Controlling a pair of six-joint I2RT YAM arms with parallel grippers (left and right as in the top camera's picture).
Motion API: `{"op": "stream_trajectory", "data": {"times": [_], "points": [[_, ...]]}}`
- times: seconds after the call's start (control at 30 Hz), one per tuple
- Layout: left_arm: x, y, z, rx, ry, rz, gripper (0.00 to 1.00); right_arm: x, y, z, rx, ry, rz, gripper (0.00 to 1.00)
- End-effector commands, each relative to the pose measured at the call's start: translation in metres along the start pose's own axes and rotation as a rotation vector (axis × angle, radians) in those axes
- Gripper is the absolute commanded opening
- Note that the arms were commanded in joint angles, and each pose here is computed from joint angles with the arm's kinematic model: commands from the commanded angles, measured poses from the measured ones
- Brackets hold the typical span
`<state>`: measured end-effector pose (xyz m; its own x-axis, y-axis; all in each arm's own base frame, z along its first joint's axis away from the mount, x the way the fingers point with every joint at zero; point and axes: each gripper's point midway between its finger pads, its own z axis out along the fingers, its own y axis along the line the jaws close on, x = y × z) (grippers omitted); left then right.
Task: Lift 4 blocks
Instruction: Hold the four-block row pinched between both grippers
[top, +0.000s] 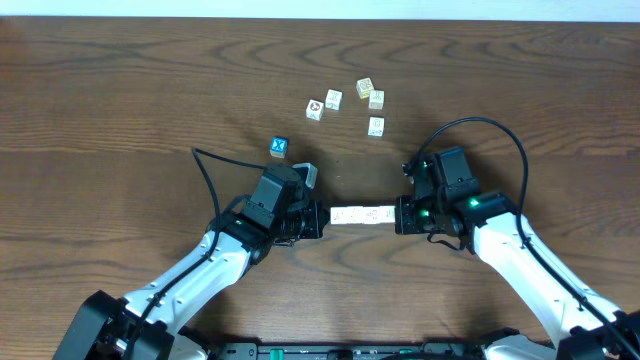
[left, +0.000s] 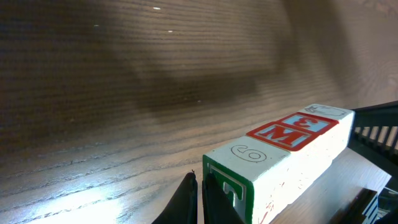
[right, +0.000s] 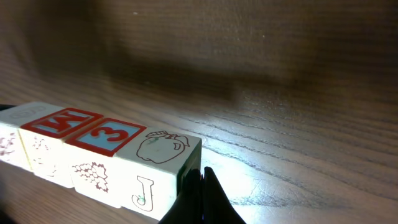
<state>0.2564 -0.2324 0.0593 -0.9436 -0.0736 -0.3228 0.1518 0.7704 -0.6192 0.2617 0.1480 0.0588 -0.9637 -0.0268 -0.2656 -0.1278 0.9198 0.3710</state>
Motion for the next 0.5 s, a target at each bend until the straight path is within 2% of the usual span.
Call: {"op": "stream_trajectory", "data": {"times": [0.0, 0.47], "points": [[0.000, -0.021, 0.001, 0.065, 0.018, 0.049, 0.07, -0.001, 0.030, -0.002, -0.114, 0.015, -0.065, 0.01], [0.005, -0.011, 0.002, 0.034, 0.024, 0.048, 0.07, 0.001, 0.025, 0.010, -0.104, 0.046, -0.054, 0.01]]}}
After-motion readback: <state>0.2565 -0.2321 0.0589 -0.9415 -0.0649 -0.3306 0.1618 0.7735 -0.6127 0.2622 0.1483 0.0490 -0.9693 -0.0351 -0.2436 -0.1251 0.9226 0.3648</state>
